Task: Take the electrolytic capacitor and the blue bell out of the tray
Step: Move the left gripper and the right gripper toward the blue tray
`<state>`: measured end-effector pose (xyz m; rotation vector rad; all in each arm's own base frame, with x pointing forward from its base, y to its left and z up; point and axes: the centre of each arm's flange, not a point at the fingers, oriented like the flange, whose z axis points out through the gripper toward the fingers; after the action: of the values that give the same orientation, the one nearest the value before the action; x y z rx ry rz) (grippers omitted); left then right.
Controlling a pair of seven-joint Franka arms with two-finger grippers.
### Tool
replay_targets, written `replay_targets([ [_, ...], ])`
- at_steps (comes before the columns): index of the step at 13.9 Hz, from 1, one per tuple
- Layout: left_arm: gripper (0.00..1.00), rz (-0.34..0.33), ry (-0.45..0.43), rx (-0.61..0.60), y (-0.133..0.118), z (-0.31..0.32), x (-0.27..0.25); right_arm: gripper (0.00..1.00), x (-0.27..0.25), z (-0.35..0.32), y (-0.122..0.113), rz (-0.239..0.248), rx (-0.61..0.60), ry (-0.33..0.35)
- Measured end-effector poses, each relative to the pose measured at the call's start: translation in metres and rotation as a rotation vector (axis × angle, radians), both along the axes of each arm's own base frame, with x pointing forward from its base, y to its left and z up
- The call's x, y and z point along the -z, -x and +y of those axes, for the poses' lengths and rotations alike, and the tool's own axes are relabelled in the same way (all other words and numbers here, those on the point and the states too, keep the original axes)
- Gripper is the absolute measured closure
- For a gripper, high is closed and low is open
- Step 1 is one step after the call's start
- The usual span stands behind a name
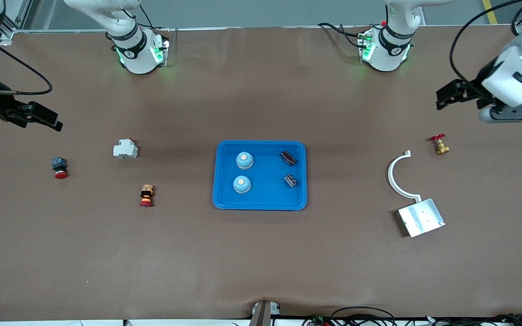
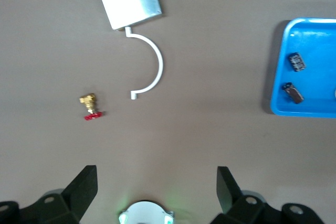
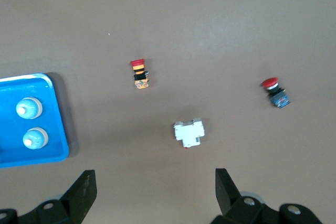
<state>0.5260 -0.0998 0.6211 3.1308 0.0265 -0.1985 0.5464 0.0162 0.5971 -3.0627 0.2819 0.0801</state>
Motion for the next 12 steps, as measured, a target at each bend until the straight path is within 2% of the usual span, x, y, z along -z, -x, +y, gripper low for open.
replay_targets([
  [5, 0.00, 0.073, 0.086, -0.133, 0.003, -0.047, 0.016, 0.00, 0.018, 0.058, 0.003, 0.014, 0.123, 0.010],
  [9, 0.00, 0.175, 0.109, -0.206, 0.000, -0.105, 0.054, 0.00, 0.040, 0.113, 0.010, 0.009, 0.226, 0.015],
  [12, 0.00, 0.199, 0.119, -0.320, -0.007, -0.144, 0.073, 0.00, 0.057, 0.156, 0.020, -0.004, 0.301, 0.012],
])
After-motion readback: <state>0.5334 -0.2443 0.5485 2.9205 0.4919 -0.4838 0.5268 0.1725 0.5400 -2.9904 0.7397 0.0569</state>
